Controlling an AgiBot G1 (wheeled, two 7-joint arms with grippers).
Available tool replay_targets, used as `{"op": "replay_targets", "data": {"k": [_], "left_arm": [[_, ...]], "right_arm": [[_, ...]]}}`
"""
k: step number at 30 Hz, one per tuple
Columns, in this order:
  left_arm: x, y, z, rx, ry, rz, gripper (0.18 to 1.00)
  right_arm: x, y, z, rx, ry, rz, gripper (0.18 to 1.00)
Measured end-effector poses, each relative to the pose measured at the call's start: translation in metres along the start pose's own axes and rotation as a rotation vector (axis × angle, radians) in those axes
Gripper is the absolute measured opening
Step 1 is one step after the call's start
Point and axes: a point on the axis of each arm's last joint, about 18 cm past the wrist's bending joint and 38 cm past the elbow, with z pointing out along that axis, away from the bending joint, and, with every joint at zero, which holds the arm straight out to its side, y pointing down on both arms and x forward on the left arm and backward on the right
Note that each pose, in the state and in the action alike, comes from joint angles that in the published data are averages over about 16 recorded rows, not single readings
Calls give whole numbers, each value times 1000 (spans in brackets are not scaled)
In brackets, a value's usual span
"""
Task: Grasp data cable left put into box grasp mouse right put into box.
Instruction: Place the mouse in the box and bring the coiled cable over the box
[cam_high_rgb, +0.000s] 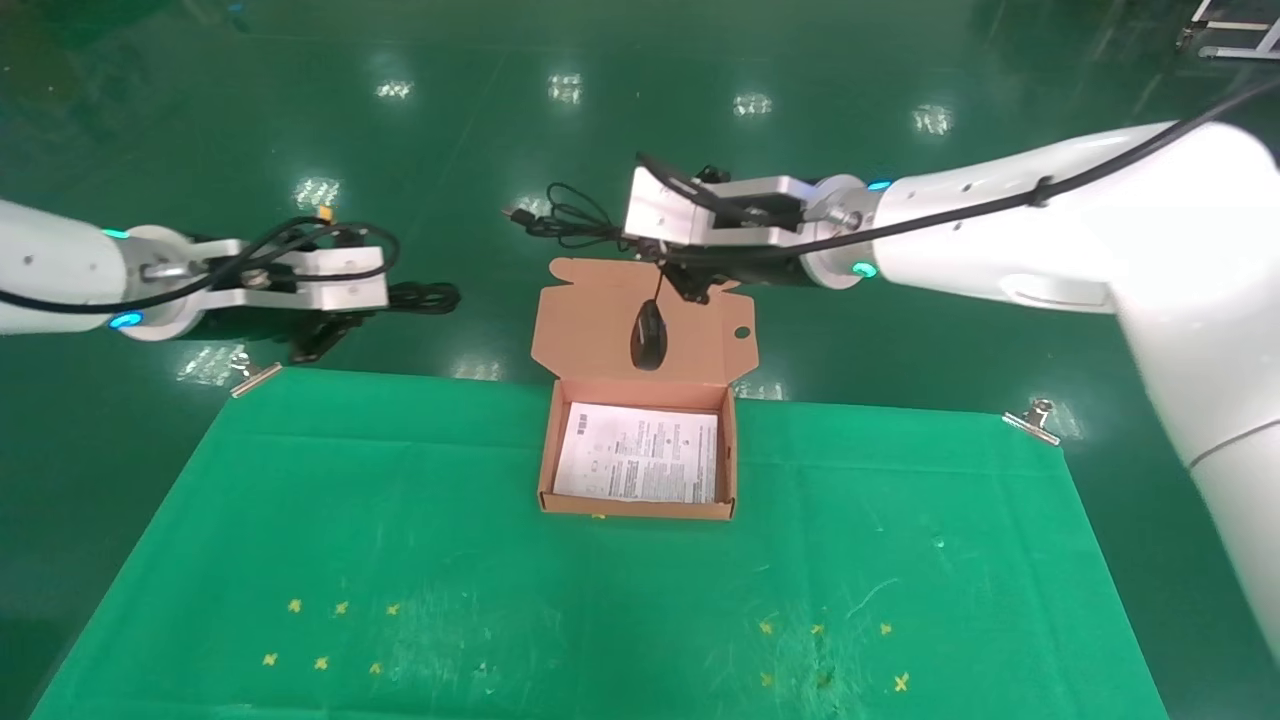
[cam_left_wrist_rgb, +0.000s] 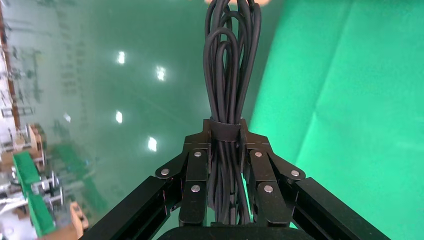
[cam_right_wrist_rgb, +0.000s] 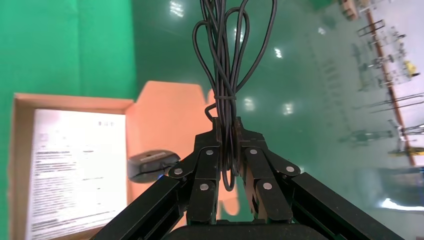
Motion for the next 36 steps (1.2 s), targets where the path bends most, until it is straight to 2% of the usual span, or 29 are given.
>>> {"op": "replay_targets", "data": {"k": [8,17,27,36], "left_arm": [[6,9,-6,-44,6,-13,278],[7,9,-8,-50,3,-15,277],[8,9,-9,-51,2,-16,277],[8,9,-9,-51,2,-16,277]], "right_arm": [[-33,5,19,4,-59,38,218],[-69,8,35,15,-111,126,218],[-97,32,47,-65,-136,235,218],[-113,46,52,-130,-154,260,218]]}}
